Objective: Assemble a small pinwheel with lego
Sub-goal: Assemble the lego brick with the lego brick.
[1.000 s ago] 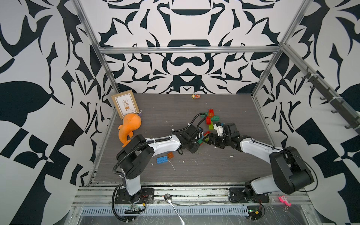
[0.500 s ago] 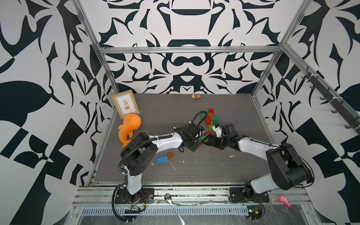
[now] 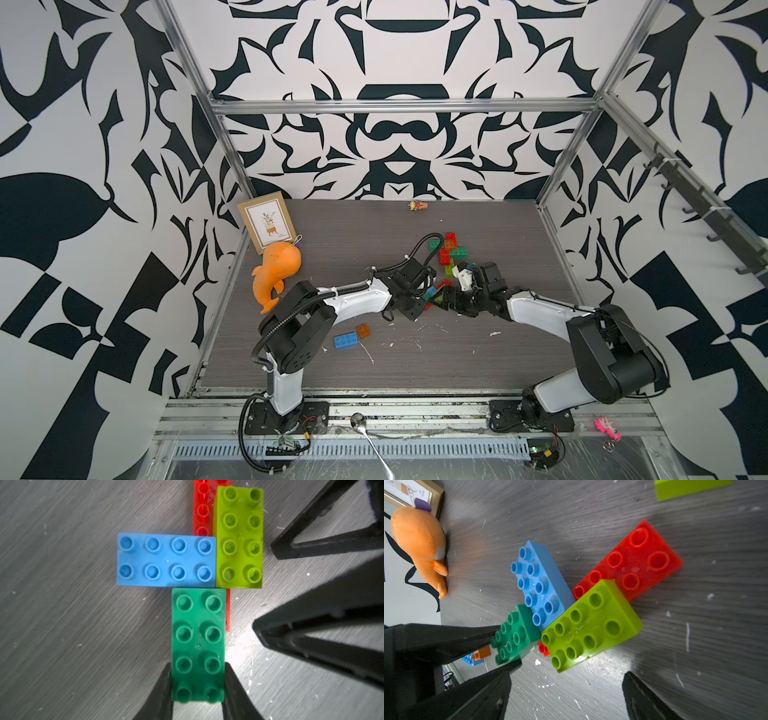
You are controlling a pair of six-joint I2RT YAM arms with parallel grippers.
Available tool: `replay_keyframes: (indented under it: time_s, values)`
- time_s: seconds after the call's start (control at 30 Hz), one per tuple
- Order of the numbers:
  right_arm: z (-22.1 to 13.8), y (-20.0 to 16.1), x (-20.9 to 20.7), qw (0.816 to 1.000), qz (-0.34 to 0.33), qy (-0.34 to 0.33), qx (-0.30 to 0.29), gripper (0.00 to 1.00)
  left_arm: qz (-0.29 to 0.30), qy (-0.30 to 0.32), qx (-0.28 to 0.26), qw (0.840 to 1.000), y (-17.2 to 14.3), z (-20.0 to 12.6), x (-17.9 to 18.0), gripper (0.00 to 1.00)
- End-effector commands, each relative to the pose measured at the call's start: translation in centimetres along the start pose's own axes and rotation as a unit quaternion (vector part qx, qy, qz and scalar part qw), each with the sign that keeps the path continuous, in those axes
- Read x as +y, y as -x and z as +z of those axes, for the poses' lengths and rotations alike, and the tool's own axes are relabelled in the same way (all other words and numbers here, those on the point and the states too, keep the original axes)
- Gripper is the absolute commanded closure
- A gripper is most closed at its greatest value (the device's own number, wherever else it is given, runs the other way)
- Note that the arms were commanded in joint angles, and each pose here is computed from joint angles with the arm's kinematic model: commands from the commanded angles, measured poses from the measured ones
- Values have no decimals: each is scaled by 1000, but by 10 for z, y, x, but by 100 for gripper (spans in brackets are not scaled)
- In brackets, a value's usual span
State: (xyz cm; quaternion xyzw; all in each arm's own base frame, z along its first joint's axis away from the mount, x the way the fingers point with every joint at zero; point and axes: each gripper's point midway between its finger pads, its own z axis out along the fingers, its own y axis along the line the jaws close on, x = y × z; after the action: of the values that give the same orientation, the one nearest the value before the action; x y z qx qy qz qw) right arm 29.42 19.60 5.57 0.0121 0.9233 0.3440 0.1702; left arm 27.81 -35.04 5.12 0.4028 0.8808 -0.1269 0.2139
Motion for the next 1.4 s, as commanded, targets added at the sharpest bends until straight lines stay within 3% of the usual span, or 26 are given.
replay_keyframes:
  time_s: [0.0, 1.3, 1.37]
  values:
    - [-3, 12, 12, 1000, -21, 6, -14, 13, 8, 7, 24, 1000, -6, 4, 5, 79]
    - [10, 28, -18, 994, 6, -101, -38, 15, 16, -15, 39, 999, -3, 14, -2, 80]
    - [12, 28, -11, 996, 4, -82, -32, 15, 17, -14, 41, 999, -4, 15, -2, 80]
